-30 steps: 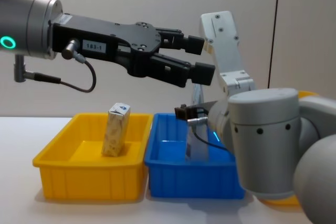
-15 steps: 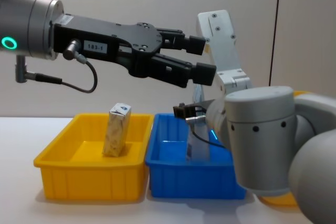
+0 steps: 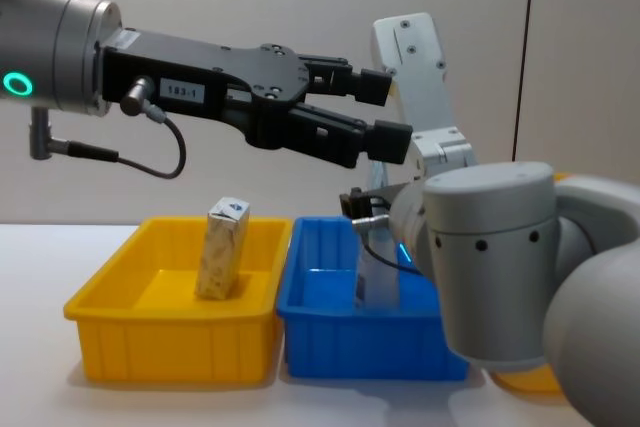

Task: Bimanual collaborative sorting of washing and personal care products

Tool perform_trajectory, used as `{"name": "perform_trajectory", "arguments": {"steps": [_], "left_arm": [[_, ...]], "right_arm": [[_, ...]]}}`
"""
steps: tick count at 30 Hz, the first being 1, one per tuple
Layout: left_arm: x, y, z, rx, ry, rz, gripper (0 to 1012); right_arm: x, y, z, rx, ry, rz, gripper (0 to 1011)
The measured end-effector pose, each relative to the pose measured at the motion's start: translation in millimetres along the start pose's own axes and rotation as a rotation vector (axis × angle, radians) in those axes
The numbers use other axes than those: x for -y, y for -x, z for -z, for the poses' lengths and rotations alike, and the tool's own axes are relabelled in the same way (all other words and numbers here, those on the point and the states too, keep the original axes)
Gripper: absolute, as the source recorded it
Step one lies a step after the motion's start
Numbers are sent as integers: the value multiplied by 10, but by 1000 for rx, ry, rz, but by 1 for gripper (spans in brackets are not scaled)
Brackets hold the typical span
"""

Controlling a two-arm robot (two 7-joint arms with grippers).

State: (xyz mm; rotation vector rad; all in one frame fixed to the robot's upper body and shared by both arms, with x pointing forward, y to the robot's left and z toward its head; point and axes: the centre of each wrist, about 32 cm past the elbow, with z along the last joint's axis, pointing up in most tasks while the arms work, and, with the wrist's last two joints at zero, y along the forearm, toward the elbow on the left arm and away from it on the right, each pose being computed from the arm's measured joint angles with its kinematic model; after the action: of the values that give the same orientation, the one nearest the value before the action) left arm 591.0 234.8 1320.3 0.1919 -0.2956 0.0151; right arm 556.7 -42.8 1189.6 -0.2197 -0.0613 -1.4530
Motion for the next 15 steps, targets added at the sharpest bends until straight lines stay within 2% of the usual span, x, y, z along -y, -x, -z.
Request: {"name": "perform_trajectory", "arguments": {"steps": [15], "left_arm": [[0, 0, 0, 0, 0, 0, 1001]], "right_arm": [[38, -3, 25, -6, -15, 24, 249]]}}
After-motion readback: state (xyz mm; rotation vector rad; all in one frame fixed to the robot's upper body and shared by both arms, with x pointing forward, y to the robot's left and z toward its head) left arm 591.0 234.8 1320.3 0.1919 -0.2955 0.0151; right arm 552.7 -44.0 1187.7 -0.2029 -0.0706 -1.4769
